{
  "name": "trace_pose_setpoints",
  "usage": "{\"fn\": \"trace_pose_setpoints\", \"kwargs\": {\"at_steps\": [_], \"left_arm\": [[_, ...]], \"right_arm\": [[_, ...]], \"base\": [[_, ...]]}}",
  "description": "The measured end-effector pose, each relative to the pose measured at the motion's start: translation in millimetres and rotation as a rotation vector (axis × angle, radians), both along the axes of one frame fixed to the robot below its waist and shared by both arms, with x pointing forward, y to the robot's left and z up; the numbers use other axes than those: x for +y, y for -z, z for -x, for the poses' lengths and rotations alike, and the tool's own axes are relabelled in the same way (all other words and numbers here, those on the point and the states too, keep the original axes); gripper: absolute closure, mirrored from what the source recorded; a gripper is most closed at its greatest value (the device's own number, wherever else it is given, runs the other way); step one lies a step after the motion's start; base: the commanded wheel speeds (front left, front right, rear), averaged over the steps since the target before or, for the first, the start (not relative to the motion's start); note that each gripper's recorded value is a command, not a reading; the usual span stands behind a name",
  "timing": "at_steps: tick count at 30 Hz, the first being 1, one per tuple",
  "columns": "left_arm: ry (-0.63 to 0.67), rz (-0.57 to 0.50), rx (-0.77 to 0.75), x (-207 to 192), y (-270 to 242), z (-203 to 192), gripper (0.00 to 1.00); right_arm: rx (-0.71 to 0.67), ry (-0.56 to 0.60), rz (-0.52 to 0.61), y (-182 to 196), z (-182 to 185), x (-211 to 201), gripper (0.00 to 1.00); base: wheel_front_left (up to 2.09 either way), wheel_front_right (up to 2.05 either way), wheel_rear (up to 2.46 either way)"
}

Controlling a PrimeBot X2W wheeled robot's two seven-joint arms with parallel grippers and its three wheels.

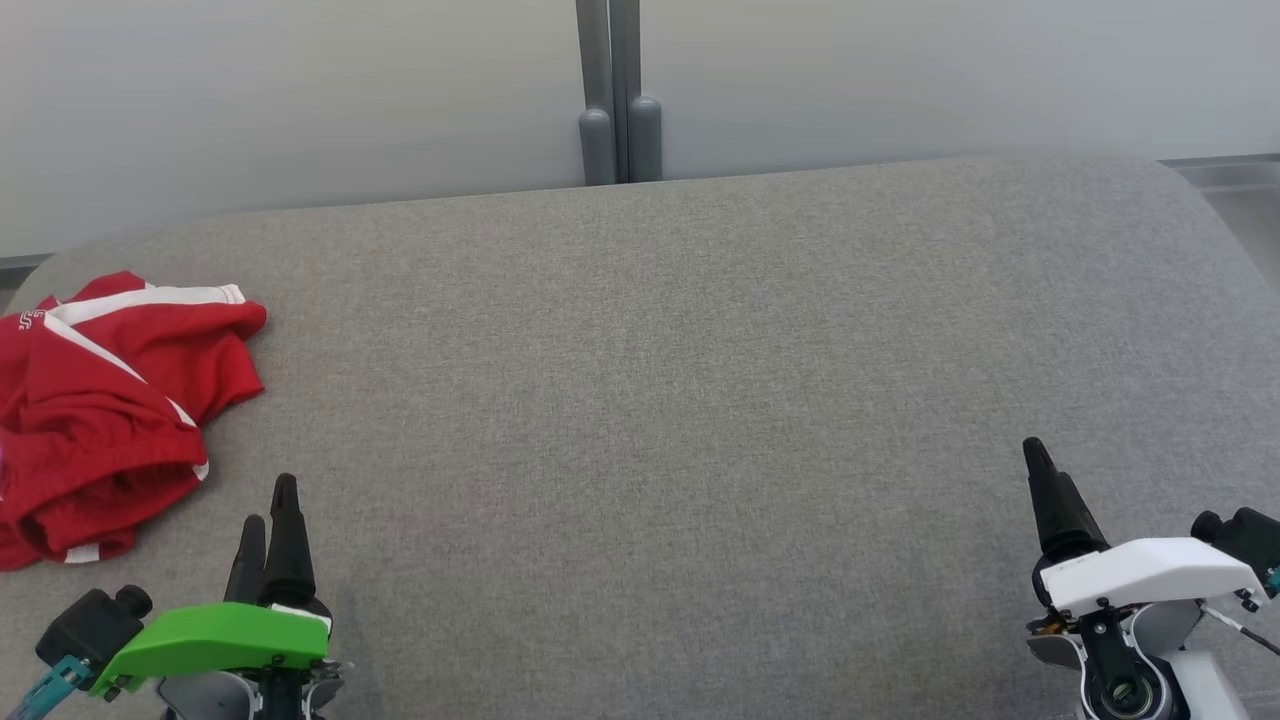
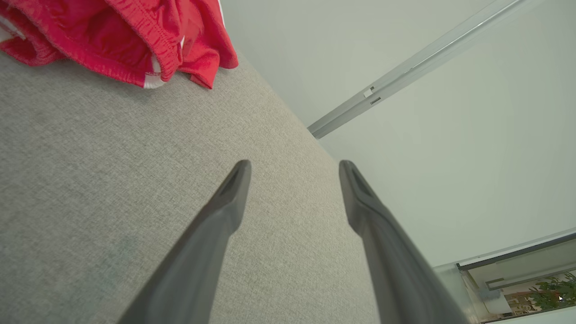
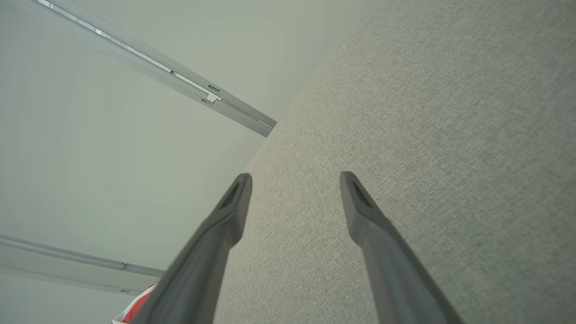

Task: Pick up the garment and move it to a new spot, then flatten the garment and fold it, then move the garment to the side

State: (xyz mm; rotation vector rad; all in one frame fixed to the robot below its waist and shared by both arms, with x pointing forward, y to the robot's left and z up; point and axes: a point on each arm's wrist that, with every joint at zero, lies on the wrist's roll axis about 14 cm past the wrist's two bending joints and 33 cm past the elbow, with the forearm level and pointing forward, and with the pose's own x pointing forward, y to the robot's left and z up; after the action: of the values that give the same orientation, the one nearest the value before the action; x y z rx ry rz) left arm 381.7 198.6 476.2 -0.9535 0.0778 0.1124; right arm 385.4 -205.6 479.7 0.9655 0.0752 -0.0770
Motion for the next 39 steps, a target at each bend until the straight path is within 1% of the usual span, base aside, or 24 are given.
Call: {"fn": "trace_pose_setpoints", "kwargs": {"at_steps": [17, 26, 39], "left_arm": [[0.001, -0.281, 0.046, 9, 9, 4, 0.00], [0.039, -0.429, 0.070, 4, 17, 7, 0.00], [0.071, -0.607, 0.081, 3, 22, 8, 0.00]], "right_arm": [[-0.016, -0.038, 0.241, -2, -1, 9, 0.00], [-0.032, -0.057, 0.368, -4, -2, 12, 0.00], [-0.047, -0.069, 0.509, -5, -1, 12, 0.00]], "base": [[0.00, 0.00, 0.00], [0.00, 0.00, 0.00], [0.00, 0.00, 0.00]]}}
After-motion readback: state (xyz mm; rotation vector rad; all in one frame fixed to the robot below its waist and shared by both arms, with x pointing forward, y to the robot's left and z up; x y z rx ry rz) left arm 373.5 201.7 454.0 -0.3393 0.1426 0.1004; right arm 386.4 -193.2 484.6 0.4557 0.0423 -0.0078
